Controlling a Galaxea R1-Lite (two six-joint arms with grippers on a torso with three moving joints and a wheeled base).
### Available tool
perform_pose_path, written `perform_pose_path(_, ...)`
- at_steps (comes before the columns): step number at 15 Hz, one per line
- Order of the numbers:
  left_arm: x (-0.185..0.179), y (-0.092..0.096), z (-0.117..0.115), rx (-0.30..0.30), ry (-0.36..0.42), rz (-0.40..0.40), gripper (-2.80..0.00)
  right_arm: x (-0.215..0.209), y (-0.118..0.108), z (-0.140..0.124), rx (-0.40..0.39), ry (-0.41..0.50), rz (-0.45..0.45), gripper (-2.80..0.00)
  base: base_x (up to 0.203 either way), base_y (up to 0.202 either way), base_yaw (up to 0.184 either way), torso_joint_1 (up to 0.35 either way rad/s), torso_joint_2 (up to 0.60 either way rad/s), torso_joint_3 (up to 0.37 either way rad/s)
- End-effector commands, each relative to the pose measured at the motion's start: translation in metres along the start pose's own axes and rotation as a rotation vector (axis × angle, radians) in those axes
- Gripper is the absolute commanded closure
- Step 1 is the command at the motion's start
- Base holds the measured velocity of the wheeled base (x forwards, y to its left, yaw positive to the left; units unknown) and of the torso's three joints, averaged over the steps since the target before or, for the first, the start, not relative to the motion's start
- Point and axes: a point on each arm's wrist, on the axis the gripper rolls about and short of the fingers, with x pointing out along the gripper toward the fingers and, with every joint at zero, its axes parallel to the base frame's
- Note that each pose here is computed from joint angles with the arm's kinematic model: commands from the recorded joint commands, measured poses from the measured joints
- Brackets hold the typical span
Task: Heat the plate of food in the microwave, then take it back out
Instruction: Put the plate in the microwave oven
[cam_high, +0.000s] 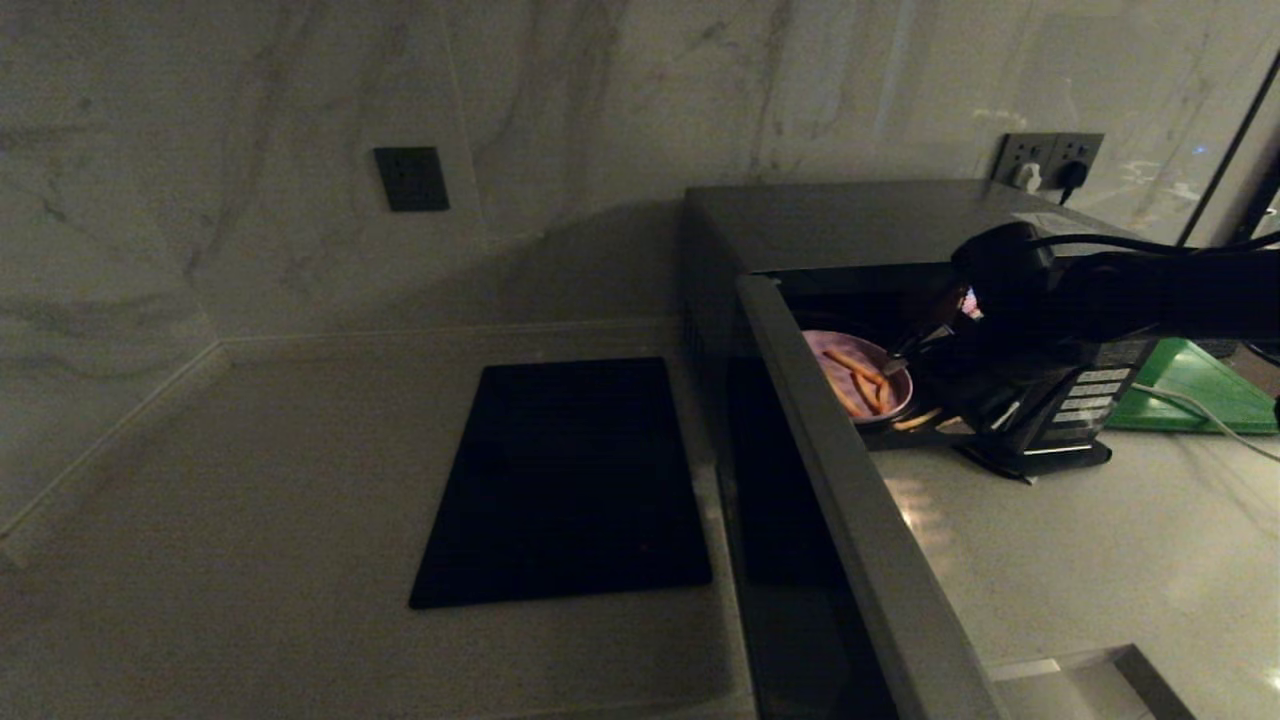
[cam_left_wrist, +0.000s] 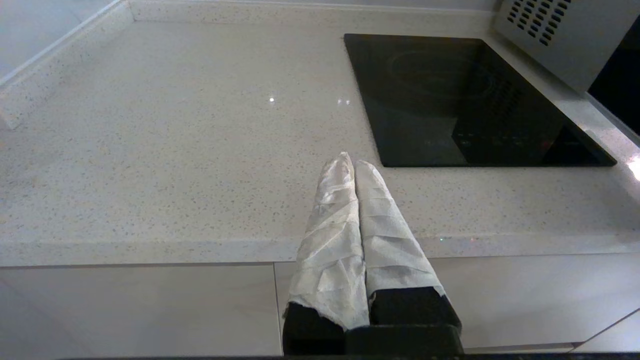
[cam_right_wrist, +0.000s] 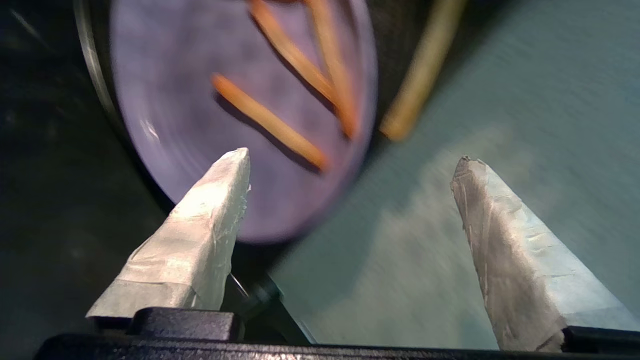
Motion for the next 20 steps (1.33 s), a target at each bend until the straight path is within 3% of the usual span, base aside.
perform_pose_path(1,0.0,0.0,0.0,0.0,0.001,0.001,0.0,-0.033,-0.007,0.004,0.003,-0.014,0.008,-2.8,0.0,0.0,0.0,0.0,0.0,0.0)
perform_pose_path(3,0.0,0.0,0.0,0.0,0.0,0.001,0.0,-0.057,-0.015,0.008,-0.011,-0.028,0.001,-2.8,0.0,0.0,0.0,0.0,0.0,0.0)
perform_pose_path(5,0.0,0.0,0.0,0.0,0.001,0.001,0.0,-0.072,-0.028,0.008,-0.021,-0.054,-0.061,-2.8,0.0,0.0,0.0,0.0,0.0,0.0)
perform_pose_path(8,0.0,0.0,0.0,0.0,0.001,0.001,0.0,-0.072,-0.042,0.006,-0.04,-0.078,-0.142,-2.8,0.0,0.0,0.0,0.0,0.0,0.0)
perform_pose_path(14,0.0,0.0,0.0,0.0,0.001,0.001,0.0,-0.021,-0.043,0.006,-0.035,-0.05,-0.222,-2.8,0.0,0.0,0.0,0.0,0.0,0.0)
perform_pose_path(20,0.0,0.0,0.0,0.0,0.001,0.001,0.0,0.02,-0.031,0.013,0.039,-0.077,-0.179,-2.8,0.0,0.0,0.0,0.0,0.0,0.0)
